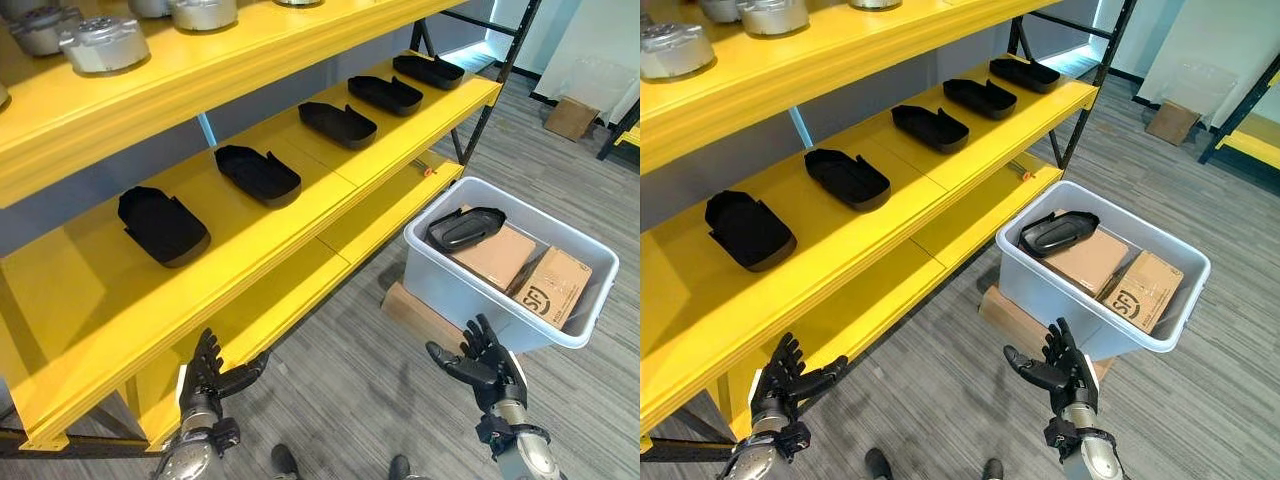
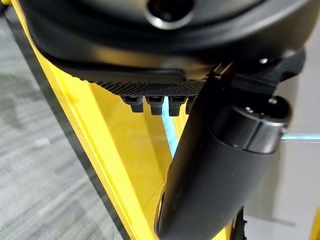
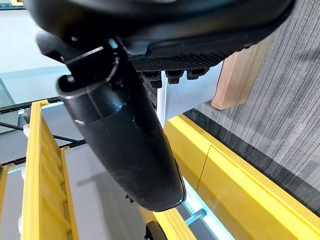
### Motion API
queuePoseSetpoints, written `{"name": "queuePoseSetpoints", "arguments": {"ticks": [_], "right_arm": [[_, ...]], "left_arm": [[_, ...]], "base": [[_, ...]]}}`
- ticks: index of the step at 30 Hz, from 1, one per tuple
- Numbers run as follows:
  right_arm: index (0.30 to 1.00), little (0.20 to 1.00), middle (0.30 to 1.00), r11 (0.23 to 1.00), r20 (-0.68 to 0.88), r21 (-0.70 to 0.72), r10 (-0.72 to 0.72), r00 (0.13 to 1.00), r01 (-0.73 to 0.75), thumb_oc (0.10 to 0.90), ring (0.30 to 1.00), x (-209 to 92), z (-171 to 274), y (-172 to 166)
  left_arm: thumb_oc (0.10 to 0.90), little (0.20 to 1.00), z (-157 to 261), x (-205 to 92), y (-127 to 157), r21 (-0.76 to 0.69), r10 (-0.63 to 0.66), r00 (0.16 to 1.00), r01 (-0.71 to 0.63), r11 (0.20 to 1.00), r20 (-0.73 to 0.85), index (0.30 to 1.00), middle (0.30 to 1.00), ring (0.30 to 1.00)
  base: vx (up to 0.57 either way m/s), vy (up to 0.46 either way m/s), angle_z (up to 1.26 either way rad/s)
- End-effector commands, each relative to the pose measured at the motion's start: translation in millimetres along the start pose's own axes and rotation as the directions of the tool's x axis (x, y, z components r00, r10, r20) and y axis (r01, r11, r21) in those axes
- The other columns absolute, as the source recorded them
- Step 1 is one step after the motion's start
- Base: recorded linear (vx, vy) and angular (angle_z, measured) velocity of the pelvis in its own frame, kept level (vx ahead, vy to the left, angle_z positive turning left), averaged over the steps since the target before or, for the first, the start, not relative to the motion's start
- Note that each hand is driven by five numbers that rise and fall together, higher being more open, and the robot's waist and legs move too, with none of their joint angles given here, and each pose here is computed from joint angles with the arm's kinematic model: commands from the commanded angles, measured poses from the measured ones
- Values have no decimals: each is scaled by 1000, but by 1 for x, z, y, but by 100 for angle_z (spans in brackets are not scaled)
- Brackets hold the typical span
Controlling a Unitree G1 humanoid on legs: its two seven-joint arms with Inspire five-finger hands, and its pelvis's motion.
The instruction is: Move parts from the plastic box to the shelf.
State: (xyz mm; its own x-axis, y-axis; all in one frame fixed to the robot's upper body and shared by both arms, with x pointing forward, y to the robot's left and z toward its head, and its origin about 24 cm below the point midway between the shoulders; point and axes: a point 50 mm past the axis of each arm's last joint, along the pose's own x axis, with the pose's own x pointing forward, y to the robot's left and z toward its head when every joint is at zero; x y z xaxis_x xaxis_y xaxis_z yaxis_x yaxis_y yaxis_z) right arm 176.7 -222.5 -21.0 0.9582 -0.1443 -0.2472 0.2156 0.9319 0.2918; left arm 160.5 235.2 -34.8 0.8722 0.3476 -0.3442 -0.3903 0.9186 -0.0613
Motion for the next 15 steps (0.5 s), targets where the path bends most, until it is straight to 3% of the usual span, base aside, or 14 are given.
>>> {"name": "queuePoseSetpoints", "arguments": {"ticks": [1,8,15], "right_arm": [[1000,1000,1000,998,262,30,47,964,-57,900,1000,14,52,9],[1000,1000,1000,1000,285,16,13,958,-18,900,1000,11,56,0],[1000,1000,1000,1000,268,-22,-12,963,19,900,1000,7,55,-10]], "left_arm": [[900,1000,43,11,8,29,-25,978,19,999,205,1000,1000,1000],[900,1000,49,17,-3,40,-60,972,52,998,227,1000,1000,1000],[900,1000,54,23,-13,46,-94,965,86,995,244,1000,1000,1000]], "base": [[30,-96,1],[26,-122,-1],[25,-245,-13]]}}
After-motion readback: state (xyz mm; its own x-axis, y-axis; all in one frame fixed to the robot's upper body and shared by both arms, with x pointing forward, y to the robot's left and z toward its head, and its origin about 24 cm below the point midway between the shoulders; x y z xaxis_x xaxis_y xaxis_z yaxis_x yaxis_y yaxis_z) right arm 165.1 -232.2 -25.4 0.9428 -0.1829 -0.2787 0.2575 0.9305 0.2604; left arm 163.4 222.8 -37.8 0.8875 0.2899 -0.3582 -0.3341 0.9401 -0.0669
